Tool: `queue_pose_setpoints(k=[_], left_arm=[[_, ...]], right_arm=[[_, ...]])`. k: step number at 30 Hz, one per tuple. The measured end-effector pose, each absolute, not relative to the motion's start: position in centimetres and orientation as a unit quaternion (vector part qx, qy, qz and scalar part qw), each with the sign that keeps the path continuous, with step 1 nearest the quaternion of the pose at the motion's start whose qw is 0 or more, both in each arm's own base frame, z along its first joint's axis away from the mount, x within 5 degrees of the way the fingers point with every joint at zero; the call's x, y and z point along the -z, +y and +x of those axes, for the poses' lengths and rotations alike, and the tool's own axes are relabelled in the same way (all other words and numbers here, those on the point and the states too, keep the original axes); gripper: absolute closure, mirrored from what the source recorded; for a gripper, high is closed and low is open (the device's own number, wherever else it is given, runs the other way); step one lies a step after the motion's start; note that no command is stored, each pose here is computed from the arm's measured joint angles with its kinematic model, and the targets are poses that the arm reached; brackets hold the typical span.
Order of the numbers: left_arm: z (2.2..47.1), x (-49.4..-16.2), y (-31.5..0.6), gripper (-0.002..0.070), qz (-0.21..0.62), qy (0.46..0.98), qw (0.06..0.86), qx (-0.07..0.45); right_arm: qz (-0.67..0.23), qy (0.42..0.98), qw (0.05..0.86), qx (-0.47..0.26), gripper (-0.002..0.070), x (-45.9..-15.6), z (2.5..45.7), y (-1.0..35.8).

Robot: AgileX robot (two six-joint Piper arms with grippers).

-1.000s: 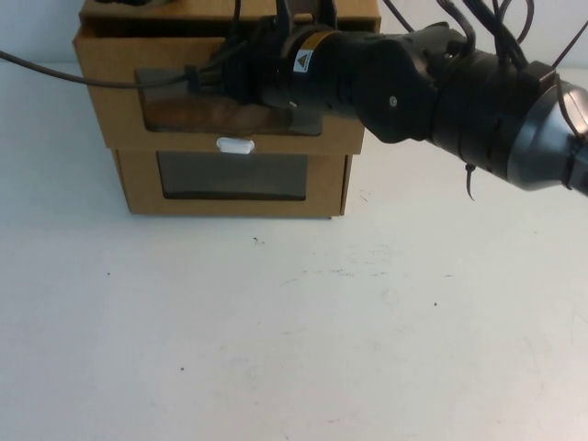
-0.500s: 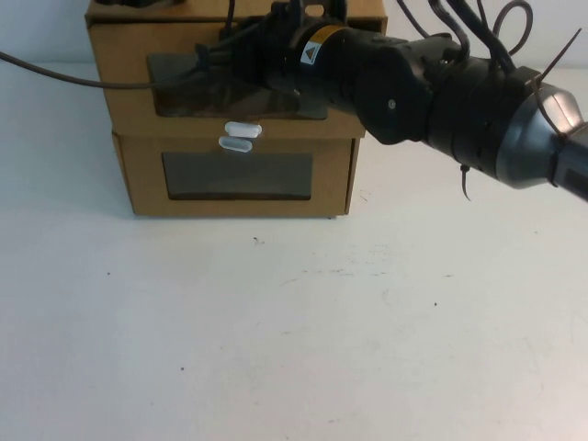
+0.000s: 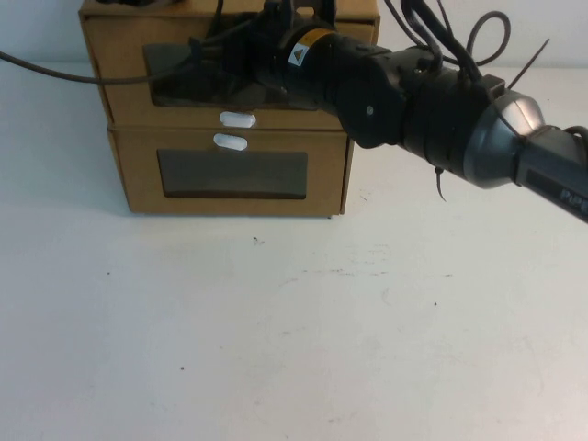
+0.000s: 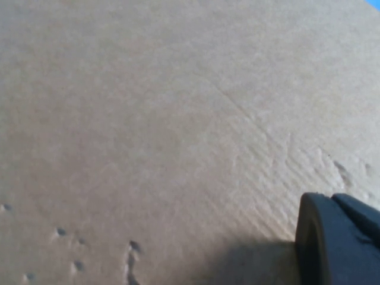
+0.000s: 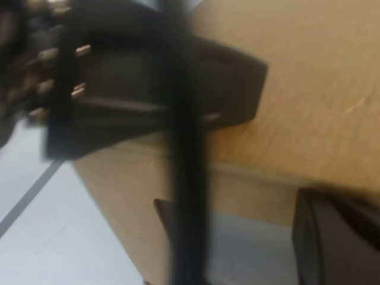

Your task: Close the shoe box

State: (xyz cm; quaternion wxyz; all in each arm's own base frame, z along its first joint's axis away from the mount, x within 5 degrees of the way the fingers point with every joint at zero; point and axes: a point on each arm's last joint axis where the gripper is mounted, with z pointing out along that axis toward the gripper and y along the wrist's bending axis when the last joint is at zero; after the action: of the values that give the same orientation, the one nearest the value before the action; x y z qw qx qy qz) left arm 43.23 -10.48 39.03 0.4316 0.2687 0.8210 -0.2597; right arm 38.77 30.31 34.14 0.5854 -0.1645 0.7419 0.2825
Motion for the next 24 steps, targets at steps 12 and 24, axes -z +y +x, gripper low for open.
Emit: queue_pose_setpoints(k=[12,24], left_arm=[[43.1,-39.5,-10.5,0.068,0.275,0.819,0.432,0.259],[40.4,-46.0,-10.1,0.068,0.307,0.788,0.479,0.234]], right_arm=[[-0.166,0.756,0.569,-0.278,0.0689,-34.2,38.9,30.0],[-0.188,0.788,0.522,-0.268,0.0689,-39.7,35.0,27.0]])
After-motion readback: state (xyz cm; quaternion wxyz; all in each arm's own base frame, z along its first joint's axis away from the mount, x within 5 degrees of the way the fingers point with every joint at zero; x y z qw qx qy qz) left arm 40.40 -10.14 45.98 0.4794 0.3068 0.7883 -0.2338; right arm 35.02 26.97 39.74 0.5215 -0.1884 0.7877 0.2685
